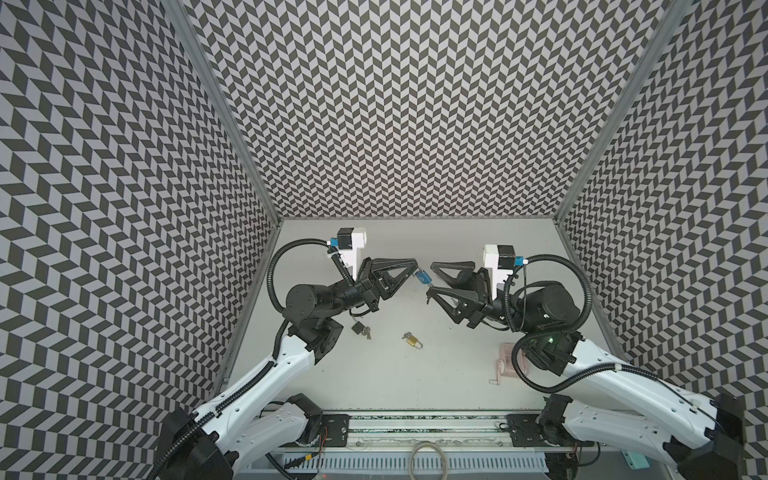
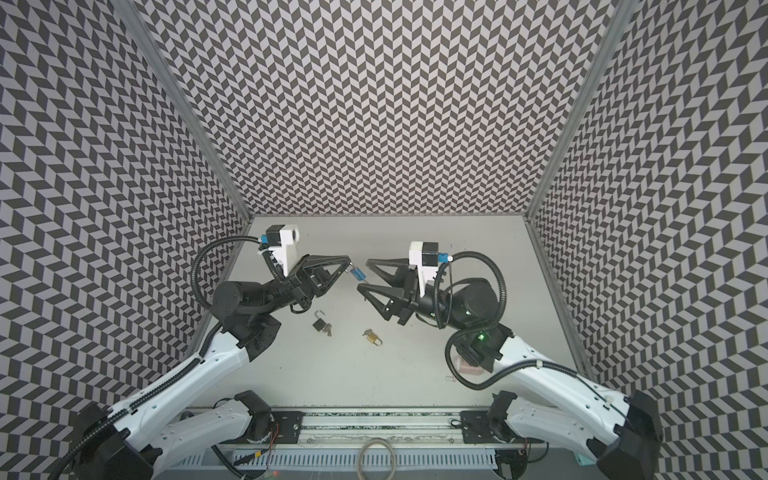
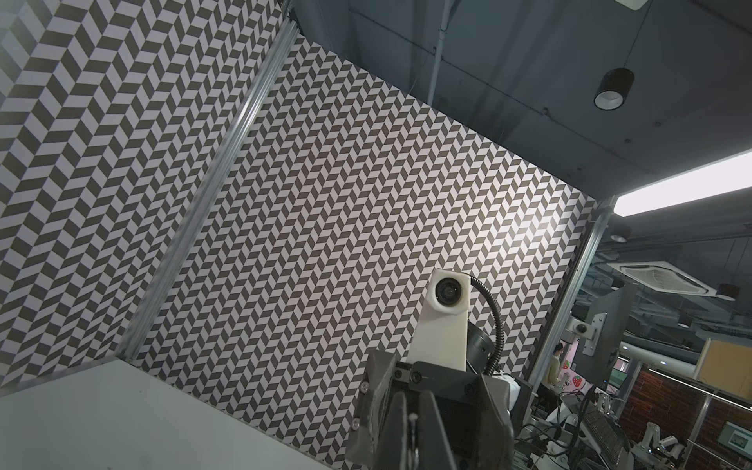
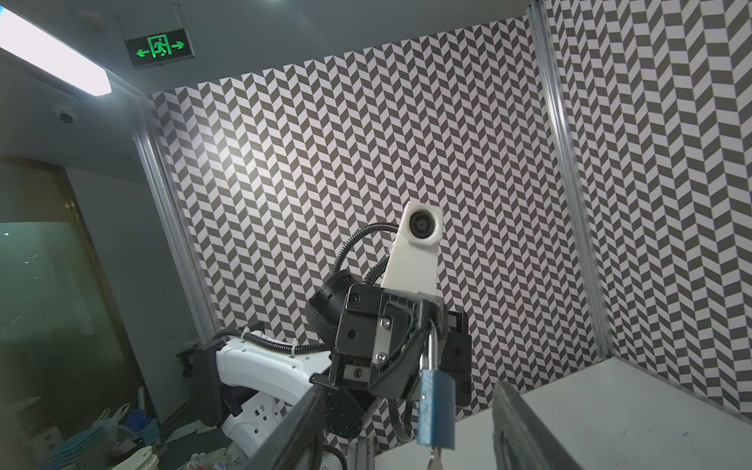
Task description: Lock with the key
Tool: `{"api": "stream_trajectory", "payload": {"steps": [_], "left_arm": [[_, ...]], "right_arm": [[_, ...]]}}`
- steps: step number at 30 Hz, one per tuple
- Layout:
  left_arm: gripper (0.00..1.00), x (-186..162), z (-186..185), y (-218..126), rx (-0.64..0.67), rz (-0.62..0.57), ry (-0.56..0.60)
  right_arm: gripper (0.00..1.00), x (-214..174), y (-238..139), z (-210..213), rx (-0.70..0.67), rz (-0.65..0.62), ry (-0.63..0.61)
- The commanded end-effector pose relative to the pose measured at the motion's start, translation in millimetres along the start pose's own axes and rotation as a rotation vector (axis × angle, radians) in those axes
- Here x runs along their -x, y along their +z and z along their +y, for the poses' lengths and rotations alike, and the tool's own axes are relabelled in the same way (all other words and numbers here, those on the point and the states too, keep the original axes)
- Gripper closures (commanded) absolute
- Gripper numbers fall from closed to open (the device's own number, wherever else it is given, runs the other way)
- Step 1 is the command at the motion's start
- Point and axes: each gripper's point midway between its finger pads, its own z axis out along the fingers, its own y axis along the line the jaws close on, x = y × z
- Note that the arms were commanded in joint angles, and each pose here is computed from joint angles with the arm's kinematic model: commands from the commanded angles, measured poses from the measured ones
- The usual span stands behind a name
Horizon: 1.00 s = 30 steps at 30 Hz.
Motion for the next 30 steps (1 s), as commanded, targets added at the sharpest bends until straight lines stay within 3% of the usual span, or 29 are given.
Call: {"api": "stream_trajectory", "payload": {"steps": [1,19,22,25,30], "left_arm": [[1.0,19,-19,5,-0.051,-0.06,0.027],[1.0,19,-22,4,-0.054,-0.063,0.025],[1.0,19,-21,3,-0.049,-0.065,0.022],[1.0,18,-21,3,-0.048,-0.066,0.023],[1.0,17,-19,3,-0.044,-0.066,0.02]], "right_arm": [[0.37,18,-2,-7,-0.081,-0.112,-0.057],[0.67,4,13,-5,-0.079,-0.094,-0.067],[0.66,5,12,-4,-0.077,-0.095,-0.069],[0.59,5,11,-3,-0.075,-0.099,-0.073],[0.59,9,7,-2,-0.078,-0.113,-0.076]]}}
